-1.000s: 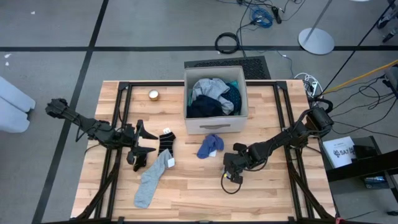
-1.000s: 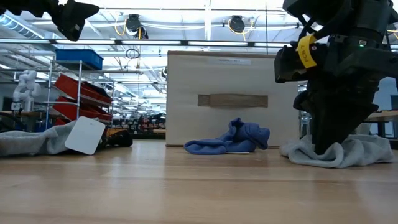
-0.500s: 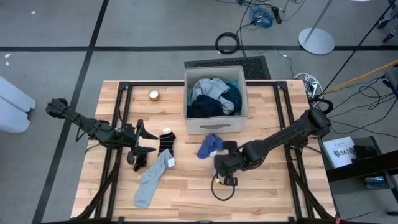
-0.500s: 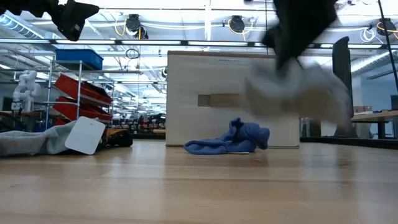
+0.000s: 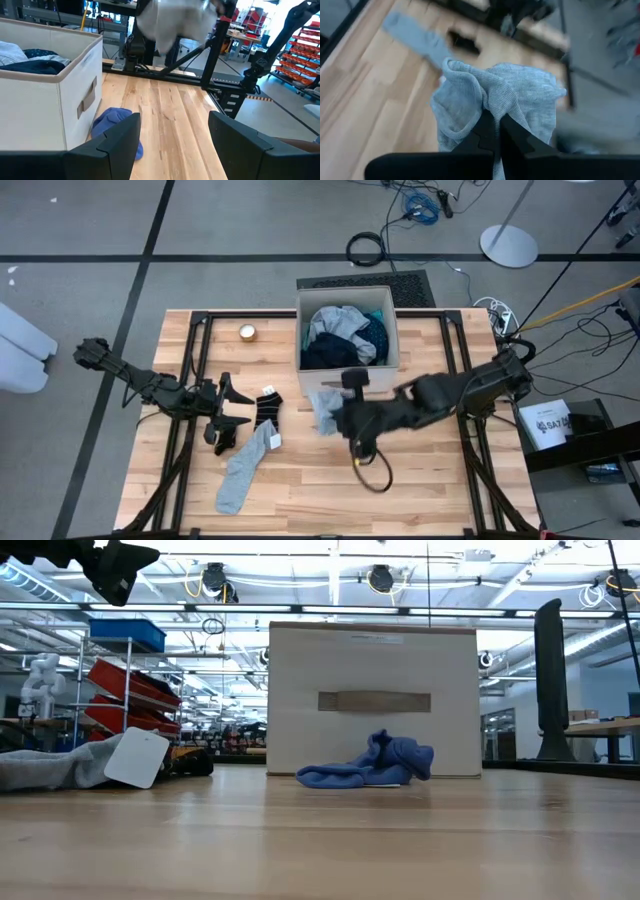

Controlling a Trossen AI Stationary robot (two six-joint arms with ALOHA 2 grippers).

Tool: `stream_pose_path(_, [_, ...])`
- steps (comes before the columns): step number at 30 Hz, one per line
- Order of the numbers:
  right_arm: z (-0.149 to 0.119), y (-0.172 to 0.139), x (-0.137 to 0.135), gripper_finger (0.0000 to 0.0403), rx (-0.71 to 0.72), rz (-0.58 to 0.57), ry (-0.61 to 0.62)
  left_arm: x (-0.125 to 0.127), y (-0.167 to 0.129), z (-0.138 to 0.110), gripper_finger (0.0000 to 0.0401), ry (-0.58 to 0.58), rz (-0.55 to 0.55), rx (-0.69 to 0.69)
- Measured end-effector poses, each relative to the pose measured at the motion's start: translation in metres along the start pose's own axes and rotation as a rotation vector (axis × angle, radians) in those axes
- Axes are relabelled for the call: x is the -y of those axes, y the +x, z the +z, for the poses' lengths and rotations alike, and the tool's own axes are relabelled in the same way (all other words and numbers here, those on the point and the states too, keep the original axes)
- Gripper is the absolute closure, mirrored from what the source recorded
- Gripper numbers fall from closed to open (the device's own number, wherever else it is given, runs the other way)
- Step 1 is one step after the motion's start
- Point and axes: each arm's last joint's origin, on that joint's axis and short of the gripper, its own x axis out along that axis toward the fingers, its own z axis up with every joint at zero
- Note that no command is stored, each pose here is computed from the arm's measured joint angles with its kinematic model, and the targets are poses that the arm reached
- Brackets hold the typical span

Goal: Sort clothes
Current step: Put the gray sock into the laundry organizer

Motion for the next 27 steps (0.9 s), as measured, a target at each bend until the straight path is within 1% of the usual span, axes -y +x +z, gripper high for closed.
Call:
stream_pose_path(2, [0.009, -0.011, 0.016, 0.0403, 0.05, -0.023, -0.019, 0.0, 0.0, 0.0, 0.0157, 0.0, 0.0, 0.0])
stream_pose_path(7, [0.024, -0.034, 0.06, 0.0403, 0.142, -0.108, -0.008, 0.0, 0.0, 0.0, 0.0157, 0.0, 0.0, 0.0])
stream_pose_path(10, [0.025, -0.042, 0.087, 0.0403, 0.163, -0.171, 0.004, 0.0, 0.0, 0.0, 0.0157, 0.0, 0.0, 0.0])
stream_pose_path(13, [0.021, -0.043, 0.116, 0.0403, 0.152, -0.239, 0.036, 0.0, 0.0, 0.0, 0.0157, 0.0, 0.0, 0.0])
stream_pose_path(17, [0.004, -0.036, 0.155, 0.0403, 0.076, -0.32, 0.111, 0.0, 0.0, 0.0, 0.0157, 0.0, 0.0, 0.0])
stream_pose_path(20, [-0.018, -0.03, 0.181, 0.0403, -0.038, -0.338, 0.224, 0.0, 0.0, 0.0, 0.0157, 0.0, 0.0, 0.0])
stream_pose_path(24, [-0.05, -0.025, 0.206, 0.0403, -0.17, -0.239, 0.415, 0.0, 0.0, 0.0, 0.0157, 0.0, 0.0, 0.0])
stream_pose_path(27, [-0.068, -0.019, 0.214, 0.0403, -0.261, -0.186, 0.493, 0.0, 0.0, 0.0, 0.0157, 0.0, 0.0, 0.0])
